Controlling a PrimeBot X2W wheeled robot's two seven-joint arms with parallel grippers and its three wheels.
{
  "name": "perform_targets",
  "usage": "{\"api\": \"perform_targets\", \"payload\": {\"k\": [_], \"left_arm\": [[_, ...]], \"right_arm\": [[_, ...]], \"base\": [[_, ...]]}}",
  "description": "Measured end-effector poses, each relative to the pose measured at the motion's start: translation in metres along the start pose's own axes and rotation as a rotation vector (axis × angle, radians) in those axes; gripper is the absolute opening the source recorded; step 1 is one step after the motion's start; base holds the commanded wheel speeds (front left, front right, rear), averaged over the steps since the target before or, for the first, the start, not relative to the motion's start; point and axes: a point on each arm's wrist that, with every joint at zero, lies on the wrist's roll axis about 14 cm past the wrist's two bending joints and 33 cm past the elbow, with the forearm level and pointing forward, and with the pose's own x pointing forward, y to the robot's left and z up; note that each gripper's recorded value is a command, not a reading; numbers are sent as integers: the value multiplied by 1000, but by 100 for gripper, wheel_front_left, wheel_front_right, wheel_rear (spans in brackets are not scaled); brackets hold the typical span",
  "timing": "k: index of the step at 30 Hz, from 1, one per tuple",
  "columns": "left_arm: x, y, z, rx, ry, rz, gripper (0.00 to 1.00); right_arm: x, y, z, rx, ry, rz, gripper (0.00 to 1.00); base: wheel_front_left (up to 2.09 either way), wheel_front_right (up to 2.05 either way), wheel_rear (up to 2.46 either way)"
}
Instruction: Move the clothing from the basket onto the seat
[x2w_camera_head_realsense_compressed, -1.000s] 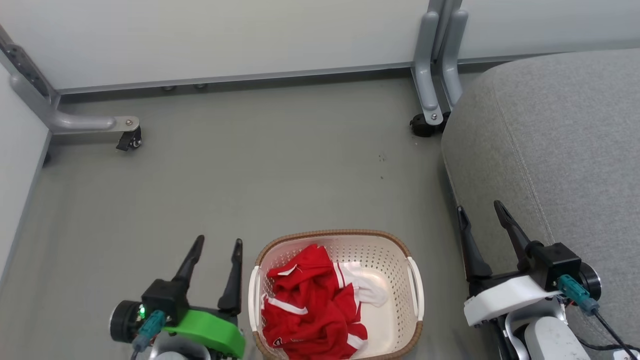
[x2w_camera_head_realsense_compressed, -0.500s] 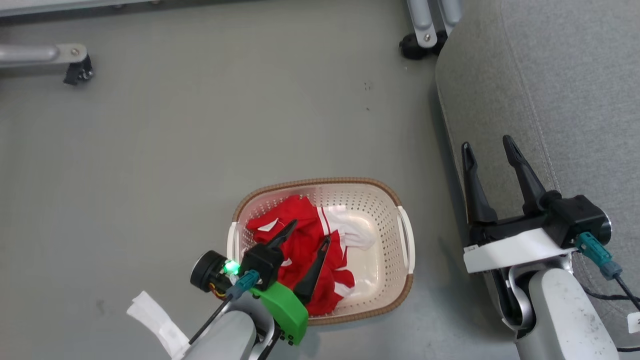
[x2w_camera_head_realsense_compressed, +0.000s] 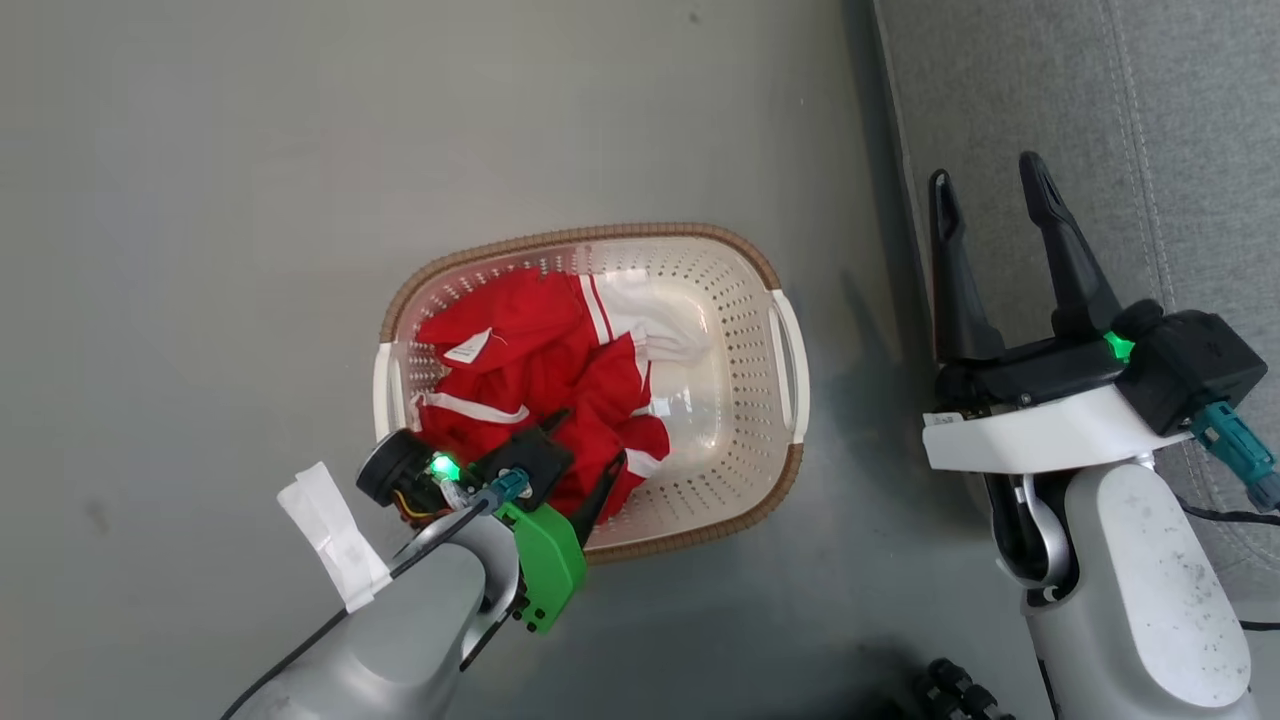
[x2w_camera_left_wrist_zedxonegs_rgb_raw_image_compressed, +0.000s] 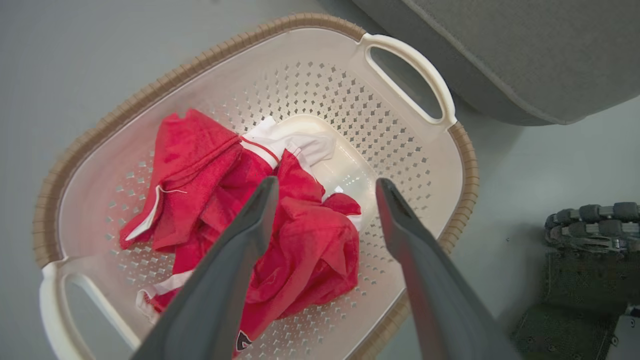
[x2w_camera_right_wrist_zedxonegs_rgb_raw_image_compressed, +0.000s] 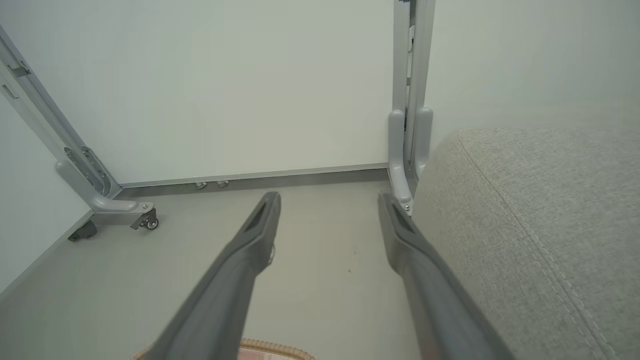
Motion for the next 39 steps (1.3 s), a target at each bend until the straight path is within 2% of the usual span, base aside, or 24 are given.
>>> {"api": "perform_targets", "payload": {"k": [10, 15, 27, 35, 36, 37, 39], "left_arm": [[30, 16, -64, -10, 177, -65, 100], [45, 18, -81, -43, 223, -87, 100], [58, 13, -122, -38, 378, -144, 100], [64, 12, -134, -46, 446, -157, 100], [66, 13, -133, -47, 445, -156, 37], [67, 13, -133, -45, 445, -156, 0], [68, 13, -132, -42, 447, -158, 0]], "right_arm": [[2, -22, -47, 45, 95, -57, 100], [-3, -32, -65, 56, 141, -85, 100], [-12, -44, -80, 72, 187, -122, 100], [-17, -49, -82, 72, 203, -140, 100], [-18, -50, -82, 69, 204, -142, 100], [-18, -51, -82, 68, 204, -144, 100], [-19, -52, -80, 64, 202, -149, 100]], "base": [[0, 0, 0], [0, 0, 0], [0, 0, 0], [0, 0, 0], [0, 0, 0], [0, 0, 0], [0, 0, 0]]}}
